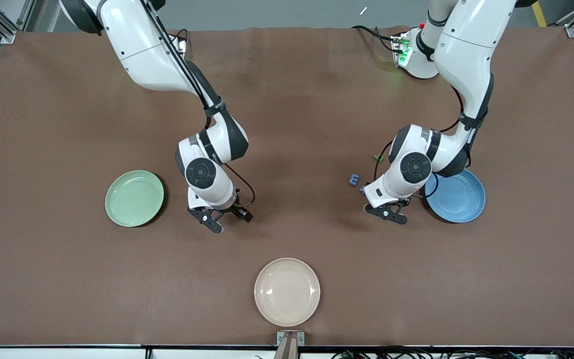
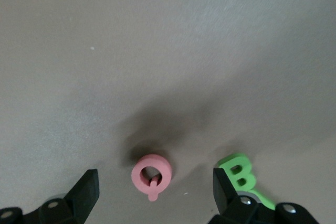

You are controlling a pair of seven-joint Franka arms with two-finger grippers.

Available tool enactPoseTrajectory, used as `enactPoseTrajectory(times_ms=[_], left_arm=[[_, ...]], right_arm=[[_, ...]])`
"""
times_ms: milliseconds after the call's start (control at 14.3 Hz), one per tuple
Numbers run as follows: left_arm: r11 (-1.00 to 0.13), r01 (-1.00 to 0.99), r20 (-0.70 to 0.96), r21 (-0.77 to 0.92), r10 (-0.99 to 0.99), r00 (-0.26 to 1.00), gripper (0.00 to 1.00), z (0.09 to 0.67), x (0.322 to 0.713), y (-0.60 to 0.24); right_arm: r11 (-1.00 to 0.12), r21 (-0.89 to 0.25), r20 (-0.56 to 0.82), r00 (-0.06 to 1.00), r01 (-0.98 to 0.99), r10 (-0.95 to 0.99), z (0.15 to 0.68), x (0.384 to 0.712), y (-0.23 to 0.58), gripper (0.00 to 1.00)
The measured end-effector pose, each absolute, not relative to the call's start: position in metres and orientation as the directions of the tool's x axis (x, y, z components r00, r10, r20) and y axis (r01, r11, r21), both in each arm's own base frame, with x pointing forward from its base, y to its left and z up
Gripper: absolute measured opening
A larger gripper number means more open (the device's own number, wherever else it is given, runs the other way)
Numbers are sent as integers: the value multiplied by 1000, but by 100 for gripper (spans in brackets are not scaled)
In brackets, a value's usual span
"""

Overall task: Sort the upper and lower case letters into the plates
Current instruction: 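Grasp pink Q with the right gripper while the left gripper grasps green u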

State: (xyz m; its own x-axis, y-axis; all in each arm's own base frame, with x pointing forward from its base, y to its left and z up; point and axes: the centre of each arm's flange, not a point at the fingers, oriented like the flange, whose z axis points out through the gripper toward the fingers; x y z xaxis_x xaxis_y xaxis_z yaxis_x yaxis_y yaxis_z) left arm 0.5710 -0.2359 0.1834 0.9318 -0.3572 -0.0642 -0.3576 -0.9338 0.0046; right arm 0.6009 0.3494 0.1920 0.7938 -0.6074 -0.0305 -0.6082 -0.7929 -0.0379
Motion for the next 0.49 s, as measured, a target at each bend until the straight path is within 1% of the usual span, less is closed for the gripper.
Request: enactPoseTrajectory(times_ms=[279,349,419,489], left_arm=[[-931,-364,-66,10,-364,929,60,182,568,-242],[-931,-364,-67,10,-364,929,58,182,568,-242],[-931,-364,-69,10,-364,929,58,180,568,-242],[-931,-364,-71,10,-364,929,56,179,567,-241]], right_arm=[[-780,-32,-32,780,-625,-625,185,599,355,93],[-779,-31,-32,780,-626,-625,184,599,355,93],[-779,-29,-32,779,-627,-626,182,599,355,87],[-779,-29,-32,779,-627,-626,182,600,356,87]])
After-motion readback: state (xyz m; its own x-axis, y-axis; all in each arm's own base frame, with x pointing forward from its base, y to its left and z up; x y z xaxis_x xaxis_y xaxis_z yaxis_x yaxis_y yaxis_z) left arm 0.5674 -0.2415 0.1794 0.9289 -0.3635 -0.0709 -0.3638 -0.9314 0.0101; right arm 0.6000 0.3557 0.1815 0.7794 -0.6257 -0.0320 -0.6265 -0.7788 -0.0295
